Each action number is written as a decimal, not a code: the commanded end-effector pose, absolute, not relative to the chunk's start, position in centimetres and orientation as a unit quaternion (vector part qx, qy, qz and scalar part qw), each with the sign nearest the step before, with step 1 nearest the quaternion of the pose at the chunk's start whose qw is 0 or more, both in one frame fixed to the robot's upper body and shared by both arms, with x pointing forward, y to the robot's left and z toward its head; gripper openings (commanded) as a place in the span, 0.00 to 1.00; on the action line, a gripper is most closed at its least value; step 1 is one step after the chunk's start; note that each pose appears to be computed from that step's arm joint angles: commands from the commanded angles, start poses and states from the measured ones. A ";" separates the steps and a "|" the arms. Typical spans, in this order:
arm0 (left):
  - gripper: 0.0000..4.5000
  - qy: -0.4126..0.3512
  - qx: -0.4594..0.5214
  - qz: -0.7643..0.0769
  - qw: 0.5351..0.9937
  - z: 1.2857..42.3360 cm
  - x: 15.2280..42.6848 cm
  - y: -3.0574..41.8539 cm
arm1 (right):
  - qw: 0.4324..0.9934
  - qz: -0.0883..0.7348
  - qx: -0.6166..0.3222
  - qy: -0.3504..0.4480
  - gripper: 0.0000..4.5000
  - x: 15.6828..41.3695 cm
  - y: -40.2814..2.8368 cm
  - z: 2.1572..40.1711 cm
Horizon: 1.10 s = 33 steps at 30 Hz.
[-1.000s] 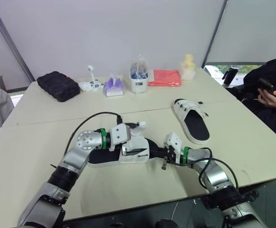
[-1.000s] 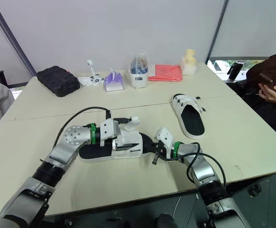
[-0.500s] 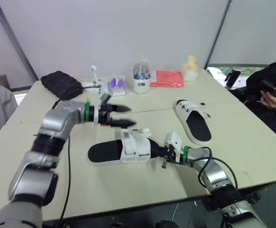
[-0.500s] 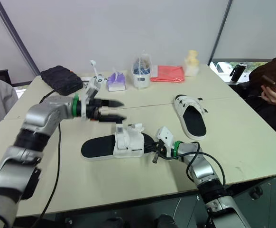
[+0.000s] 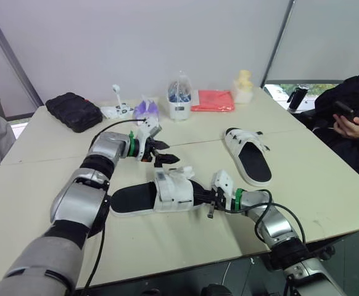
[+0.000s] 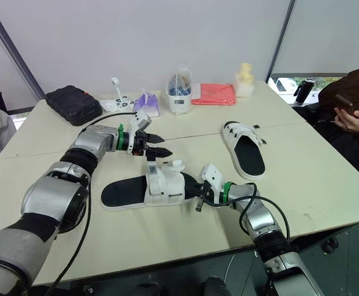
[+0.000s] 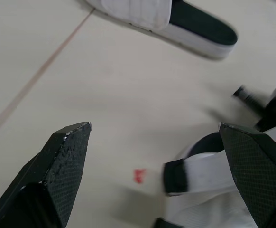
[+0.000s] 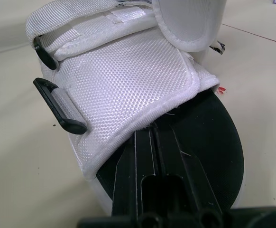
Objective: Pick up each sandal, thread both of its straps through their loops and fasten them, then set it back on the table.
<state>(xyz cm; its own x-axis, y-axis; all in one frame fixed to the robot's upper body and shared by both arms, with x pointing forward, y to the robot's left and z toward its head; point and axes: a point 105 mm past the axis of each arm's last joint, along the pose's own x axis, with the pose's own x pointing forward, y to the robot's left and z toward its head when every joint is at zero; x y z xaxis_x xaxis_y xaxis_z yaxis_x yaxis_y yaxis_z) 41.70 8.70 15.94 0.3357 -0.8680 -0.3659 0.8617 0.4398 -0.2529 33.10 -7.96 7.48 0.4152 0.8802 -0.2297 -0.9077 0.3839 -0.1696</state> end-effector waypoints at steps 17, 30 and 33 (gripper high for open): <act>0.99 0.339 -0.124 -0.518 0.776 14.5 39.8 8.7 | 0.825 0.542 -0.140 0.075 0.00 32.5 -7.3 5.9; 0.00 0.322 -0.140 -0.520 0.779 15.1 40.0 8.6 | 0.828 0.538 -0.139 0.076 0.00 32.5 -7.3 5.7; 0.00 0.315 -0.147 -0.519 0.781 15.4 40.2 8.7 | 0.828 0.538 -0.139 0.076 0.00 32.5 -7.3 5.7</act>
